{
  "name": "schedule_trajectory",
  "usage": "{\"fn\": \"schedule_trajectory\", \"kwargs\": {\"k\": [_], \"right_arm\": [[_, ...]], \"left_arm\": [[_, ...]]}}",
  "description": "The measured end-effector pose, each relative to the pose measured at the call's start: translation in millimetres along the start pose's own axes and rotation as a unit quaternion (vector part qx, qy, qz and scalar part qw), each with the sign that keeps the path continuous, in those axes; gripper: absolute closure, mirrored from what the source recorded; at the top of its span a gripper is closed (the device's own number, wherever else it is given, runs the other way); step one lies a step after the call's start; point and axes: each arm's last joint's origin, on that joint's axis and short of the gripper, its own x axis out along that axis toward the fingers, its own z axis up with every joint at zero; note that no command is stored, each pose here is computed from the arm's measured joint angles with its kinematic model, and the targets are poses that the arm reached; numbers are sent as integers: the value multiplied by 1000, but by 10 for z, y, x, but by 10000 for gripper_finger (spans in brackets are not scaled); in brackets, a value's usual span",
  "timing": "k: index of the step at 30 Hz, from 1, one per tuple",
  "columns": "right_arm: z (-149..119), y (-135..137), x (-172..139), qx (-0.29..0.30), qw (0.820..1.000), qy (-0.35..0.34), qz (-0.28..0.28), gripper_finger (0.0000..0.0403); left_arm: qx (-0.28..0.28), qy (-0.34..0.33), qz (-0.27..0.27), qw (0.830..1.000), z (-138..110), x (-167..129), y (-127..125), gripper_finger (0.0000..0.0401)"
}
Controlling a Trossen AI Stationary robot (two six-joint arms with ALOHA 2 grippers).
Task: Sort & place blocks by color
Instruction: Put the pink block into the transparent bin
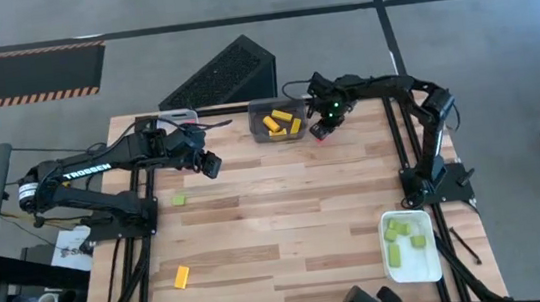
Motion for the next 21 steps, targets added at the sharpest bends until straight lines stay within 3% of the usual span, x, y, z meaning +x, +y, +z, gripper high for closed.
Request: {"fn": "schedule_trajectory", "kwargs": {"k": [3,9,13,16,21], "right_arm": [[-28,-10,-107,0,1000,-3,0,380],[-151,76,-577,-7,999,-39,3,367],[-284,327,-950,-24,995,-92,21,369],[-379,592,-1214,-50,985,-156,48,378],[-514,1080,-1565,-106,949,-271,119,373]], "left_arm": [[0,0,0,1000,0,0,0,168],[4,9,-25,1000,0,-2,-26,168],[13,13,-123,992,-13,30,-167,168],[19,-5,-210,978,-21,74,-299,168],[13,-41,-315,948,5,116,-421,168]]}}
